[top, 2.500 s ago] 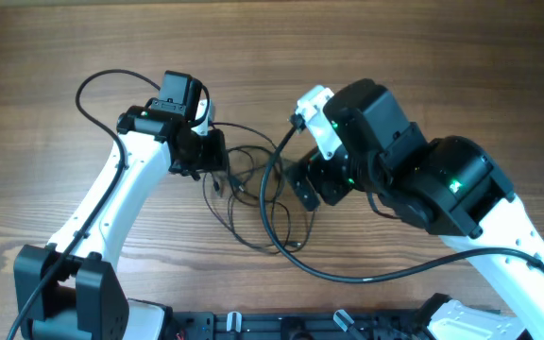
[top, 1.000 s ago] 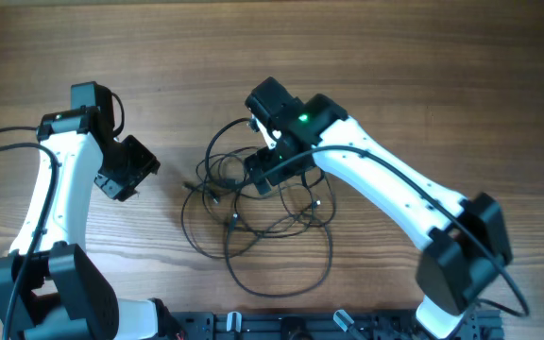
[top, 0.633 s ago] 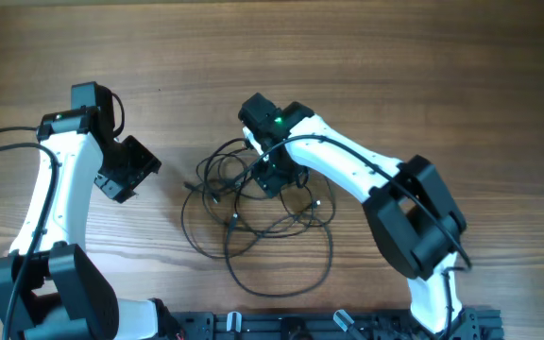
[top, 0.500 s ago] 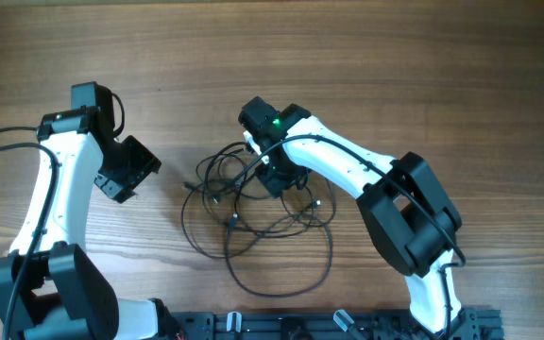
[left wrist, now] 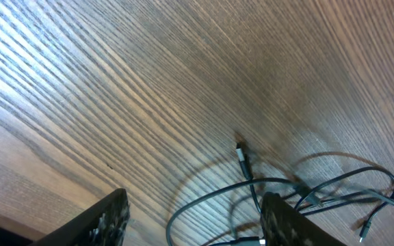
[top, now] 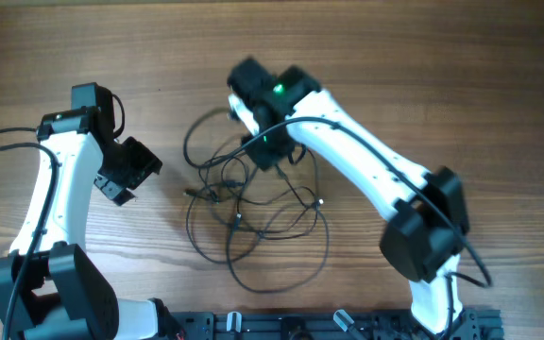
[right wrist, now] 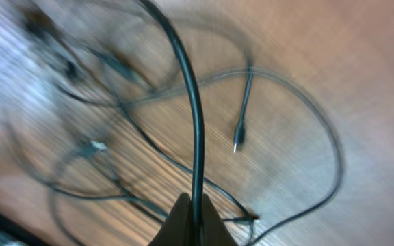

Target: Untangle cables

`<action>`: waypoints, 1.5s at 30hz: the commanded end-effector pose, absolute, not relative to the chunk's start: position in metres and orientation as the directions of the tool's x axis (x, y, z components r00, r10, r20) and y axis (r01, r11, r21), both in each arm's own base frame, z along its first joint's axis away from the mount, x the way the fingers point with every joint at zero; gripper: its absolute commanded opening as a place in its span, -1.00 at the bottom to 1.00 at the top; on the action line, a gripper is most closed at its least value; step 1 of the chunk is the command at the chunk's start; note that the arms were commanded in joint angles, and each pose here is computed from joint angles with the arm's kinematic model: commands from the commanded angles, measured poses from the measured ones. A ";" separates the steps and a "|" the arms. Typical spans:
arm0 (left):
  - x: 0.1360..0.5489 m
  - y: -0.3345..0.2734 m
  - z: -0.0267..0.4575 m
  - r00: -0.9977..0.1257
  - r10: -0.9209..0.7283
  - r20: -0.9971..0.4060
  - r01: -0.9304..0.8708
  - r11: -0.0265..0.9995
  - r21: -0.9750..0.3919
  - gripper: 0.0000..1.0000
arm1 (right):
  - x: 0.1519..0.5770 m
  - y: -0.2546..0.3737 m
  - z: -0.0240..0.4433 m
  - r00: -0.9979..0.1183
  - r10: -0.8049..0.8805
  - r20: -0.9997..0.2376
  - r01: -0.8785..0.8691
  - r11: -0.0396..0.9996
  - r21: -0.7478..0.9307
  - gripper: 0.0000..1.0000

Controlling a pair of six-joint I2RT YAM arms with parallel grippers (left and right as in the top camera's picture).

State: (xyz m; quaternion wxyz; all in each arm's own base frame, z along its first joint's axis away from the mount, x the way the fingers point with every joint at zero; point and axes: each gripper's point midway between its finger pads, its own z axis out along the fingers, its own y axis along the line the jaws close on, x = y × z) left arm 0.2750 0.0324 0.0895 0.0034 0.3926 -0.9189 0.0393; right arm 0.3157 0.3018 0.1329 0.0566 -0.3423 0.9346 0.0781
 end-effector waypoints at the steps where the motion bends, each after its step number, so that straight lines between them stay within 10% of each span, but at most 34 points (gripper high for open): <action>1: 0.271 0.035 0.089 -0.702 -0.711 0.046 -0.713 0.700 -0.053 0.27 | 0.338 0.310 0.270 -0.653 -0.561 -0.509 -0.677 0.734 0.060 -0.92; 9: 0.266 0.013 0.086 -0.741 -0.667 0.082 -0.672 0.738 -0.062 0.25 | 0.319 0.277 0.504 -0.207 -0.260 -0.943 -0.666 0.743 -0.059 -0.92; 19: 0.270 -0.083 0.073 -0.946 -0.317 0.073 -0.326 0.919 -0.221 0.23 | 0.265 0.185 0.647 0.166 0.008 -0.986 -0.478 0.875 -0.074 -0.92; 27: 0.275 -0.100 0.073 -0.964 -0.263 0.037 -0.264 0.934 -0.239 0.25 | 0.250 0.087 0.671 0.221 -0.012 -0.975 -0.077 0.997 -0.030 -0.92; 34: 0.275 -0.097 0.072 -0.964 -0.265 0.028 -0.265 0.938 -0.223 0.25 | 0.277 0.028 0.610 -0.045 -0.178 -0.983 0.187 0.965 -0.183 -0.92; 39: 0.274 -0.096 0.072 -0.964 -0.265 0.032 -0.265 0.938 -0.221 0.25 | 0.322 -0.039 0.554 -0.248 -0.076 -0.966 0.262 0.954 -0.143 -0.92; 45: 0.273 -0.096 0.072 -0.964 -0.262 0.035 -0.263 0.940 -0.219 0.28 | 0.353 -0.157 0.540 -0.173 0.169 -0.970 0.468 0.881 0.070 -0.92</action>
